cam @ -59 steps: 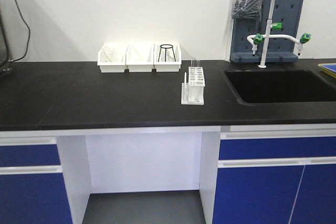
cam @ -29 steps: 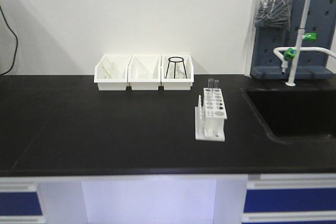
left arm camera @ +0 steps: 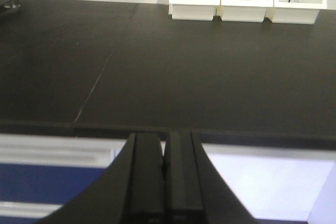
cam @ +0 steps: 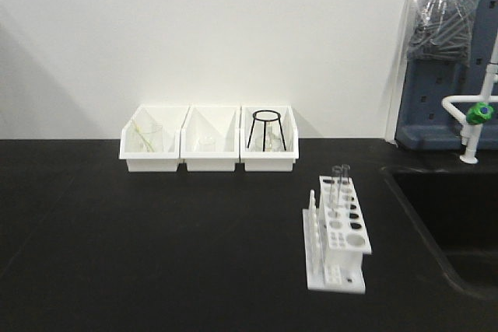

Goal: Flip and reinsert test tube from rack

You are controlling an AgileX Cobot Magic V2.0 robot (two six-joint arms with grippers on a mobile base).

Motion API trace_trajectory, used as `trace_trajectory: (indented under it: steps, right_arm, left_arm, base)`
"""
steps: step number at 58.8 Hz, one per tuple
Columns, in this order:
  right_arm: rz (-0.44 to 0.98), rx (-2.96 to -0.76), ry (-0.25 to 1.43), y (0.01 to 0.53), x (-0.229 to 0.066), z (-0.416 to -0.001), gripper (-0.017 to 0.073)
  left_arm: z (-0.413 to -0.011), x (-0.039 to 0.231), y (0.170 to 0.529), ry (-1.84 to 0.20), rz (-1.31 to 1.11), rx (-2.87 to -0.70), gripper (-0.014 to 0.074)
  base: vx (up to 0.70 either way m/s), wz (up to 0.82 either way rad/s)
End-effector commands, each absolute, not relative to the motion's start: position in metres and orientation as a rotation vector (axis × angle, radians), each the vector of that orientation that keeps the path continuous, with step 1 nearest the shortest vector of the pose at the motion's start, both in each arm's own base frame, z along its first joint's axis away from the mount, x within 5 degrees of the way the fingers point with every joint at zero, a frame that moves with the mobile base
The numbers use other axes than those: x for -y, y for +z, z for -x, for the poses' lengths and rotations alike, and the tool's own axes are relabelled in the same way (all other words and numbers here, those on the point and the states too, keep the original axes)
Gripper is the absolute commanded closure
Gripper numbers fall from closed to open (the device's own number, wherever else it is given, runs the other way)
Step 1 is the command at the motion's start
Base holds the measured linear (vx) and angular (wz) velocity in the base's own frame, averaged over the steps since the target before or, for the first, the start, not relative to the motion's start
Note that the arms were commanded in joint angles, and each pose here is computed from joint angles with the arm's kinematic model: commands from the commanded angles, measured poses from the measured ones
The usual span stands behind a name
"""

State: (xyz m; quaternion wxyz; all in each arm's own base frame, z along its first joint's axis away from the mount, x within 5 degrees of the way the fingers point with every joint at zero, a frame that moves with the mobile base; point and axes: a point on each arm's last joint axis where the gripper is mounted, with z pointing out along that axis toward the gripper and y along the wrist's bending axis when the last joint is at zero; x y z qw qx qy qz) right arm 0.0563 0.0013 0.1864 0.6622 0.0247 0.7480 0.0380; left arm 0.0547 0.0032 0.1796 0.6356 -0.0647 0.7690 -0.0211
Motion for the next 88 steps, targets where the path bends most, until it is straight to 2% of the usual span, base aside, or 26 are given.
trace_trajectory:
  steps: [1, 38, 78, 88]
  right_arm:
    - [-0.049, -1.595, 0.079, 0.194, -0.001, -0.056, 0.0571]
    - [-0.049, -1.595, 0.079, 0.194, -0.001, -0.056, 0.0571]
    - [-0.049, -1.586, 0.079, 0.195, -0.001, -0.056, 0.0571]
    - [-0.064, -1.388, 0.111, 0.218, -0.001, -0.054, 0.0571]
  left_arm:
    - [-0.055, -0.003, 0.187, -0.061, 0.138, -1.664, 0.0600]
    - [-0.055, -0.003, 0.187, -0.061, 0.138, -1.664, 0.0600]
    - [-0.055, -0.003, 0.187, -0.061, 0.138, -1.664, 0.0600]
    - [-0.055, -0.003, 0.187, -0.061, 0.138, -1.664, 0.0600]
  base:
    - [0.48, -0.02]
    - [0.37, -0.01]
    - [0.06, -0.03]
    - [0.00, 0.00]
